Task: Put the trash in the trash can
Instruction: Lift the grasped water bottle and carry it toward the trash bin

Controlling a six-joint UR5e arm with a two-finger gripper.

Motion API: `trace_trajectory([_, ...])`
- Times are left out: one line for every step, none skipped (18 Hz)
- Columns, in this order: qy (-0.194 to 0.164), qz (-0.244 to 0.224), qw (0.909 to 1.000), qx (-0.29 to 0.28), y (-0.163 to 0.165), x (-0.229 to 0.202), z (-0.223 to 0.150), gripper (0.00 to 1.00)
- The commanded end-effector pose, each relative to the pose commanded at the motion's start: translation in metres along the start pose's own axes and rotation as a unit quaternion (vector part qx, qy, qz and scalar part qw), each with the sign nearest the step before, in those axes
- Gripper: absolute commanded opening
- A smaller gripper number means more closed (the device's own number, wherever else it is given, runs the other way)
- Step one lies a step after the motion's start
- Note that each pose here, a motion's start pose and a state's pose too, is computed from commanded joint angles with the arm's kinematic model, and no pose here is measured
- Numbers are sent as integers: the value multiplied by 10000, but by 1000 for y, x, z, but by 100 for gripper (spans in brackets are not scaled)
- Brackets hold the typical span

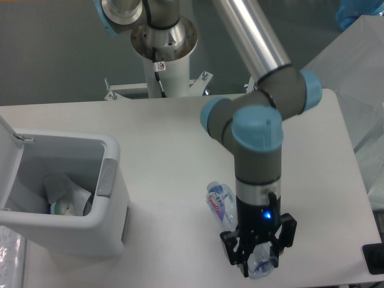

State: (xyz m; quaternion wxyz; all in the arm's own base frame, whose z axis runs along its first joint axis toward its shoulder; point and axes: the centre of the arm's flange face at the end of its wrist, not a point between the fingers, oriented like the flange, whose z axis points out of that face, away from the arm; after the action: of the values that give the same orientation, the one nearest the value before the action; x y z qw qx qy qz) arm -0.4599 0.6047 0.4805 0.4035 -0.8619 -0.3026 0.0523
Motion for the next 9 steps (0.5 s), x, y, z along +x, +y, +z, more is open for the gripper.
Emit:
trace_trajectory([65, 111, 9998, 130, -5, 9, -10, 62])
trace_trajectory([114, 203, 9994, 273, -12, 23, -21, 62])
trace_trajectory([154, 271, 9989, 360, -17, 35, -31, 62])
trace_trajectory([168, 312, 9983, 461, -23, 41, -46, 62])
trace_trajectory([197, 370, 9976, 558, -28, 52, -61, 62])
trace_trajectory([244, 461, 9966, 637, -31, 65, -72, 62])
trace_trajectory([279, 529, 9955, 738, -36, 77, -86, 62])
trace_trajectory([344, 579, 9943, 823, -39, 91, -98, 62])
trace_trajectory([408, 632, 9934, 862, -39, 106, -108, 62])
